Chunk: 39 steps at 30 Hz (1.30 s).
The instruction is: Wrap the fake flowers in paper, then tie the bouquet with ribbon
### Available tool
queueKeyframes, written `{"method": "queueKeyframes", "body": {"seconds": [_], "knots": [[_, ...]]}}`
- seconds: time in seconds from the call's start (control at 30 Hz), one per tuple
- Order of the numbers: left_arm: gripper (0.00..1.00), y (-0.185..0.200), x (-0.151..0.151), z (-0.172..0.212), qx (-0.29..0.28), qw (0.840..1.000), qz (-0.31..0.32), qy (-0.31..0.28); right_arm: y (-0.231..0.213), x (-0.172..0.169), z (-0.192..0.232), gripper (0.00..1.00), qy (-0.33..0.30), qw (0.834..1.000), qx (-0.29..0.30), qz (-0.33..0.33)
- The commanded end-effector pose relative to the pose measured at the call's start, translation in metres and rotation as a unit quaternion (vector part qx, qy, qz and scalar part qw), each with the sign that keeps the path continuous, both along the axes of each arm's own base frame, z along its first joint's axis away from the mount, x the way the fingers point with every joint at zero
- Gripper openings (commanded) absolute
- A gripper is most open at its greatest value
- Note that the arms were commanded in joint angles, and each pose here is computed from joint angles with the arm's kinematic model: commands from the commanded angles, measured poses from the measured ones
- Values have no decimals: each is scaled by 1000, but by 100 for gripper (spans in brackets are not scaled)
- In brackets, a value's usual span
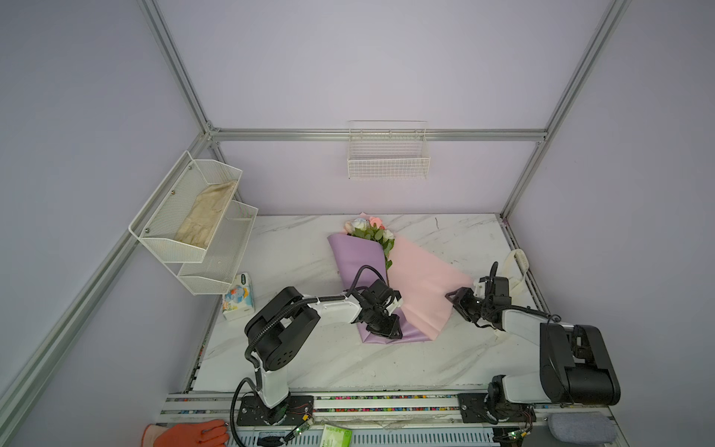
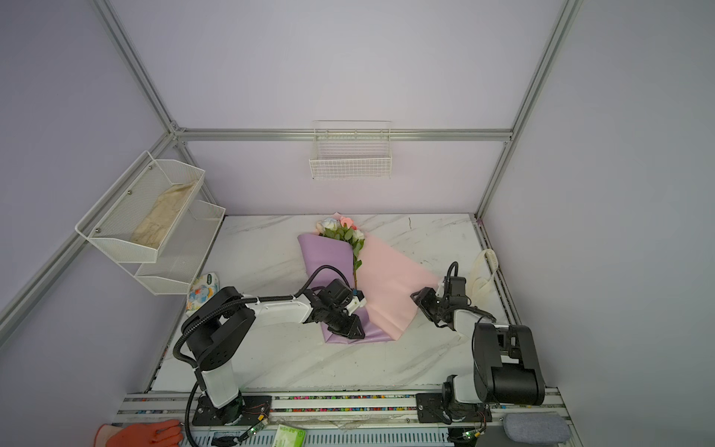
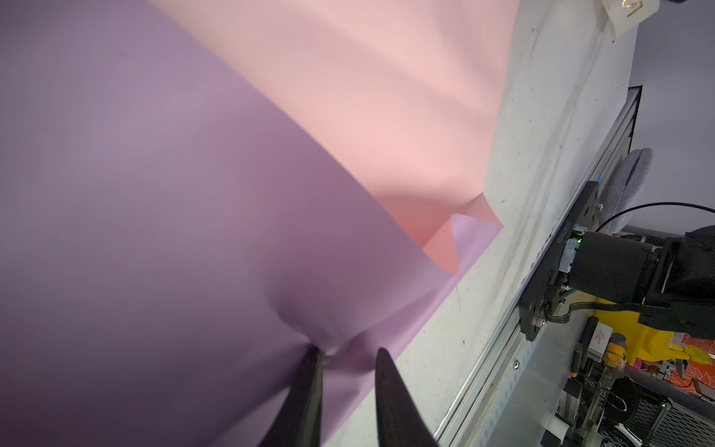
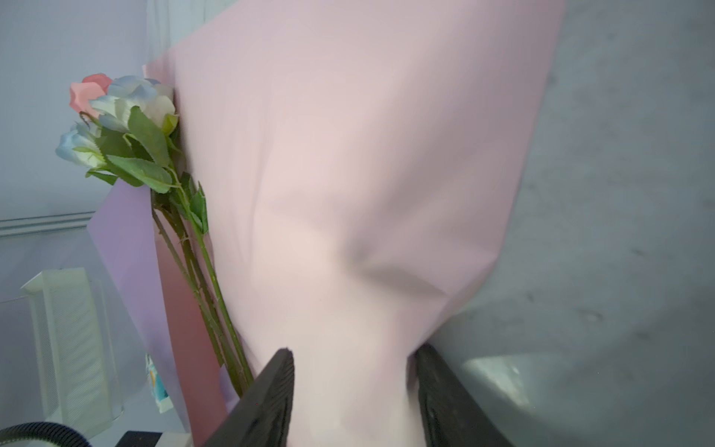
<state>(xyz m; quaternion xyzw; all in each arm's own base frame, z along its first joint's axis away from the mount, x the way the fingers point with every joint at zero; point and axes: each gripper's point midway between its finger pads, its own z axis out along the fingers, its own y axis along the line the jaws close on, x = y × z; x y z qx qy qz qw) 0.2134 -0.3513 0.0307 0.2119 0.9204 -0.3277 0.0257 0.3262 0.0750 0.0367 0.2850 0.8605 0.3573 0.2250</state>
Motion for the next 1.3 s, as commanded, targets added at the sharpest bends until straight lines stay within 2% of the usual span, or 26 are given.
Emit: {"method": "queueKeyframes", "body": {"seconds": [0.0, 0.2, 0.5, 0.63, 0.7, 0.83, 0.93, 1.03, 1.1, 1.17, 1.27], "knots": [[25, -7, 17, 5, 5, 1000, 8, -24, 8, -12, -18, 55, 22, 999, 29, 6], [24, -6, 18, 4, 8, 1000, 12, -26, 22, 3, 12, 55, -50, 996, 66, 40], [24, -5, 19, 3, 10, 999, 16, -26, 48, -7, 24, 55, -77, 985, 112, 105], [24, -5, 19, 2, 12, 999, 18, -27, 67, -22, 2, 55, -34, 986, 94, 134], [23, -4, 19, 3, 12, 999, 18, -27, 58, -28, -17, 55, 3, 992, 52, 113], [23, -3, 19, 4, 13, 999, 20, -28, 47, -23, -4, 55, -25, 996, 30, 77], [23, -2, 18, 5, 14, 999, 20, -28, 49, -19, 15, 55, -38, 995, 58, 70], [23, -1, 18, 5, 15, 999, 21, -30, 41, -12, 30, 55, -67, 993, 97, 30], [23, -1, 18, 5, 14, 999, 21, -28, 46, -3, 43, 54, -99, 988, 109, 48], [23, -2, 18, 5, 14, 999, 21, -28, 52, 1, 43, 53, -104, 985, 115, 75], [23, -4, 20, 12, 6, 999, 23, -33, 53, 3, 33, 45, -99, 986, 107, 84]]}}
